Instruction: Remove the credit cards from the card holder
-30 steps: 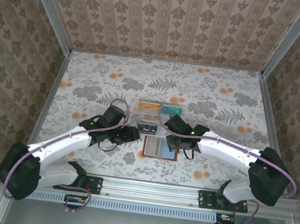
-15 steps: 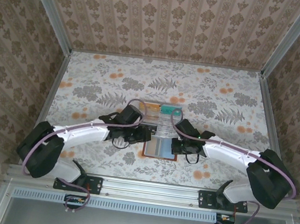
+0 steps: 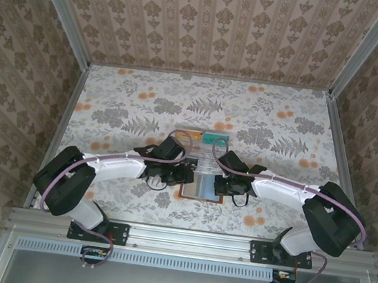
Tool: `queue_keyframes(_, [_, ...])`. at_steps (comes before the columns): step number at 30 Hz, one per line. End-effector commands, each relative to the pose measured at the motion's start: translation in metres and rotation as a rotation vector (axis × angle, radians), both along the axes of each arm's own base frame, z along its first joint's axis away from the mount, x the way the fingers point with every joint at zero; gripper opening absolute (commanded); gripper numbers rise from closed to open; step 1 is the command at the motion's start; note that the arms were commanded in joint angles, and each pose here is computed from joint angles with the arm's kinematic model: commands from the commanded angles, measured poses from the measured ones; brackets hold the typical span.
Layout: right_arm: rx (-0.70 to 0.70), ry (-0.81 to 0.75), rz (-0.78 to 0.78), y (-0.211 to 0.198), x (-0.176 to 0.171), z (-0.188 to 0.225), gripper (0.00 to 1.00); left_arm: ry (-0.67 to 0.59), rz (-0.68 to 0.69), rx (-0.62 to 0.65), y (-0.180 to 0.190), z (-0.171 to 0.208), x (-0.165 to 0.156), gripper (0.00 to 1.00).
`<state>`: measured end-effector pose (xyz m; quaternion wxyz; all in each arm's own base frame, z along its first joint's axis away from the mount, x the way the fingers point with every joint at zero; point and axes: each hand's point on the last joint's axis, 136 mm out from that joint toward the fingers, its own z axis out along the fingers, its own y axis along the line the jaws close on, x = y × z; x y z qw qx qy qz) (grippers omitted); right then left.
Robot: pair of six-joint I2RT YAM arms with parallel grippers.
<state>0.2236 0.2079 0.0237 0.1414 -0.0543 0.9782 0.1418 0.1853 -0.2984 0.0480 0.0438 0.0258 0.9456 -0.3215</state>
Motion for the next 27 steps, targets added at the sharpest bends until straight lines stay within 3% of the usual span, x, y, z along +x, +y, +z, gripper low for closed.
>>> queue_keyframes(1, [-0.011, 0.049, -0.014, -0.005, -0.008, -0.012, 0.10, -0.001, -0.029, -0.013, -0.007, -0.001, -0.002, 0.31])
queue_keyframes(14, [-0.009, 0.053, -0.013, -0.005, -0.009, -0.013, 0.11, -0.019, 0.004, 0.072, 0.010, -0.006, -0.004, 0.31])
queue_keyframes(27, [-0.003, 0.056, -0.011, -0.003, -0.009, -0.013, 0.11, 0.018, -0.027, 0.050, 0.002, -0.015, -0.010, 0.31])
